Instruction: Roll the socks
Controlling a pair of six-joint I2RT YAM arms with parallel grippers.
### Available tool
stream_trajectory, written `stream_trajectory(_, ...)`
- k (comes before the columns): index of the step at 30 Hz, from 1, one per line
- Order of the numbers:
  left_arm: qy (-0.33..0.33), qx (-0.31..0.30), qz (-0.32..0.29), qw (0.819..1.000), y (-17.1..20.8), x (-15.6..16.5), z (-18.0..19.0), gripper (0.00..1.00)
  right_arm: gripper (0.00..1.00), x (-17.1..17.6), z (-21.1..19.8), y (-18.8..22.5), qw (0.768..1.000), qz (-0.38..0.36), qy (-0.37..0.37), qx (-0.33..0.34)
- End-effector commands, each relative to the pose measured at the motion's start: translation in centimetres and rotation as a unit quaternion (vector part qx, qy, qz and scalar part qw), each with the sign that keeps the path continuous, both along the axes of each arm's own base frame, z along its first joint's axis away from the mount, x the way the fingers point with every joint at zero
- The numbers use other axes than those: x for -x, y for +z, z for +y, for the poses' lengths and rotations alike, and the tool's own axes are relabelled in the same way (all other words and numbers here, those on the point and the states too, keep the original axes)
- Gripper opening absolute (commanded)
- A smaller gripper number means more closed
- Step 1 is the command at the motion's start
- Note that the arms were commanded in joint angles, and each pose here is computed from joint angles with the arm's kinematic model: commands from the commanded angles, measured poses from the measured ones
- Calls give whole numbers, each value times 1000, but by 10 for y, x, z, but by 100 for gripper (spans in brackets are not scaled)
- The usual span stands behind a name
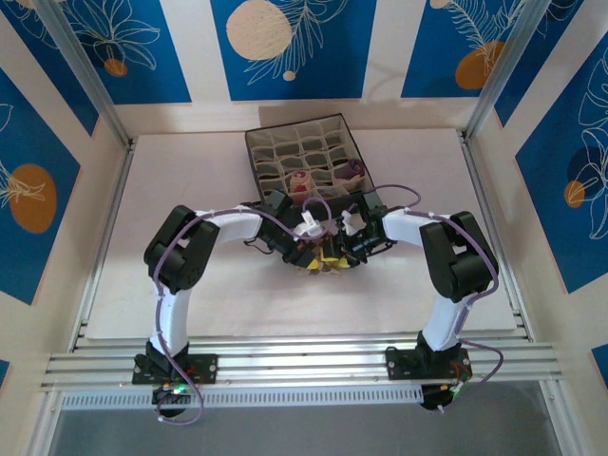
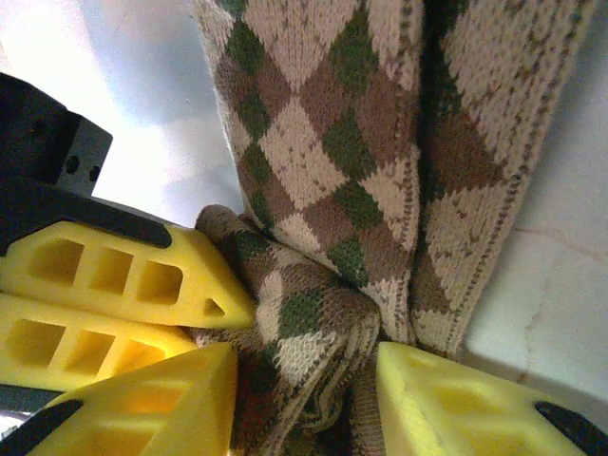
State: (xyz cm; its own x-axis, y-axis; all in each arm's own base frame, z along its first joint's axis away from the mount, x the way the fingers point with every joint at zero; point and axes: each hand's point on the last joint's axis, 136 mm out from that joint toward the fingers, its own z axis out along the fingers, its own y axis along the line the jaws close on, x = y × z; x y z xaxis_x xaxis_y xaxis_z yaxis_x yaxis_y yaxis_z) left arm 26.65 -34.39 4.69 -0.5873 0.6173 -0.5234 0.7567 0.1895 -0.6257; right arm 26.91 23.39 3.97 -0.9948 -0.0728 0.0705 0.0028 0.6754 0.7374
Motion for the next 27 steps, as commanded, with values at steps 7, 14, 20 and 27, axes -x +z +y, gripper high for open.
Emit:
stream_trajectory(7,38,-64,25,997,-33,-2,16,5,23,10,-3,-23,997,42,9,60)
stream_trajectory(14,37,-59,2,998,-28,-7,16,10,2,22,0,-26,996,45,25,77)
stream_trajectory(20,30,-54,-54,997,-17,-9,20,15,0,23,-6,-27,993,49,27,101)
stream_trajectory(27,27,-73,-21,997,-35,-5,21,1,31,9,-11,9,997,-16,-6,70)
